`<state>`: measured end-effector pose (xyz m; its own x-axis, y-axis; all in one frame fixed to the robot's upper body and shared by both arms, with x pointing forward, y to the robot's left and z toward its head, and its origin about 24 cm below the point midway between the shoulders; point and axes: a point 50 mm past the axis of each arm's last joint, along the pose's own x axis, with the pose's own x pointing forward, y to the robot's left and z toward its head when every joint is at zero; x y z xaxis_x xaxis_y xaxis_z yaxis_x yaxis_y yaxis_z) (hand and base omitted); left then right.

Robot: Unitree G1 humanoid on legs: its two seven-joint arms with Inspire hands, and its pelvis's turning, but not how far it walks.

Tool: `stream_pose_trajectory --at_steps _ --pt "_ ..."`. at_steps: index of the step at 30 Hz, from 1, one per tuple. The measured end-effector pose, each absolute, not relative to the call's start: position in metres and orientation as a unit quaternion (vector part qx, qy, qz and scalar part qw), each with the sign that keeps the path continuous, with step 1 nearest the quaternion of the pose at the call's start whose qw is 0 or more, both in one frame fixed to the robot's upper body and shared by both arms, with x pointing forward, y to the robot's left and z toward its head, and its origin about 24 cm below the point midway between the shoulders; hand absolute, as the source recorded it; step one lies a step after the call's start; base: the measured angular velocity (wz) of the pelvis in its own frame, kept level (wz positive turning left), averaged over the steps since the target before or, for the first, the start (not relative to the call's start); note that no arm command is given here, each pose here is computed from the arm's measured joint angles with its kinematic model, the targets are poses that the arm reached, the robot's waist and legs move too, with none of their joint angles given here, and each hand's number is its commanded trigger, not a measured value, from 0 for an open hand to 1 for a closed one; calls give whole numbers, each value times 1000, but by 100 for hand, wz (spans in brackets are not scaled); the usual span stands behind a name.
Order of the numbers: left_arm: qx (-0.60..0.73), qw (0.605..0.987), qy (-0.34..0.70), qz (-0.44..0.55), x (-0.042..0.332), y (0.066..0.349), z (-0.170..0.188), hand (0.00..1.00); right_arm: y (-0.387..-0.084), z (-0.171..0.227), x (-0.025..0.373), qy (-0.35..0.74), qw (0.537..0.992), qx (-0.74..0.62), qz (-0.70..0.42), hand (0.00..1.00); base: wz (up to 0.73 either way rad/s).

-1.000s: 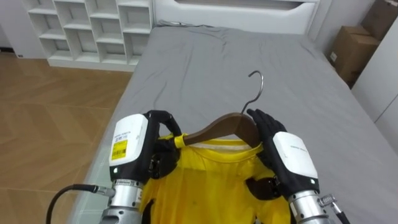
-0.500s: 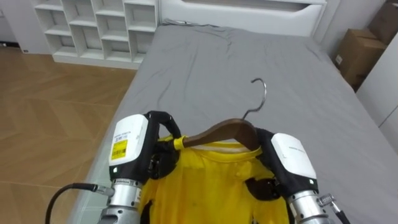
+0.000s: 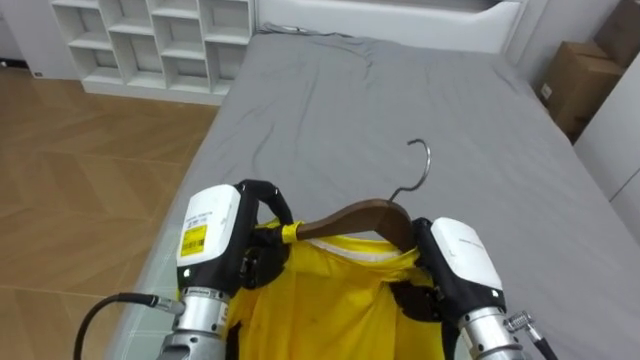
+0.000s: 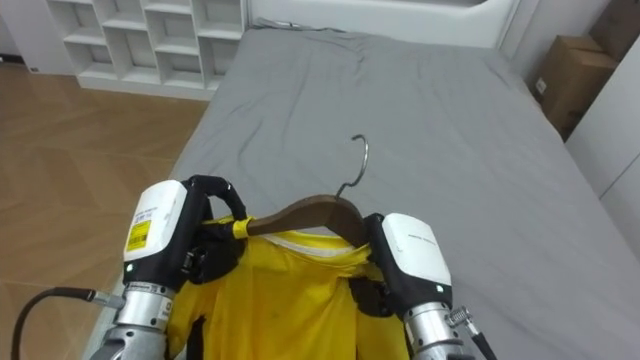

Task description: Hang clothes

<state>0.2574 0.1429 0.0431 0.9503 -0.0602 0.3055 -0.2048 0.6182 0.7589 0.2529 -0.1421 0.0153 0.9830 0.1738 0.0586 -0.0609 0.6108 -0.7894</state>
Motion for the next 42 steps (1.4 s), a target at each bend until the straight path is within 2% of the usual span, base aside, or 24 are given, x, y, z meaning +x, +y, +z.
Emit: stream_pose_trajectory --at_steps 20,21,22,23,24,34,37,42 --pt "434 887 -151 38 257 141 43 100 -143 15 253 -62 899 -430 63 100 1" --pt "434 887 -151 38 257 141 43 89 -143 15 253 -62 899 -430 63 100 0" --pt "434 887 -151 38 257 141 43 56 -143 15 253 -62 899 -430 63 100 0" --pt "434 887 -151 38 257 141 43 56 -143 15 253 -63 899 -430 62 100 0" --pt "434 887 -151 38 257 141 43 0 -143 15 253 -63 899 -430 61 100 0" --pt "417 895 -157 22 257 126 43 0 -138 3 249 -52 888 -450 86 100 -6" --pt "431 889 -152 24 259 136 44 0 -129 7 251 -66 890 -442 93 100 -31" --pt "423 894 -145 -22 256 121 39 0 -140 -1 248 -33 885 -455 95 100 37"
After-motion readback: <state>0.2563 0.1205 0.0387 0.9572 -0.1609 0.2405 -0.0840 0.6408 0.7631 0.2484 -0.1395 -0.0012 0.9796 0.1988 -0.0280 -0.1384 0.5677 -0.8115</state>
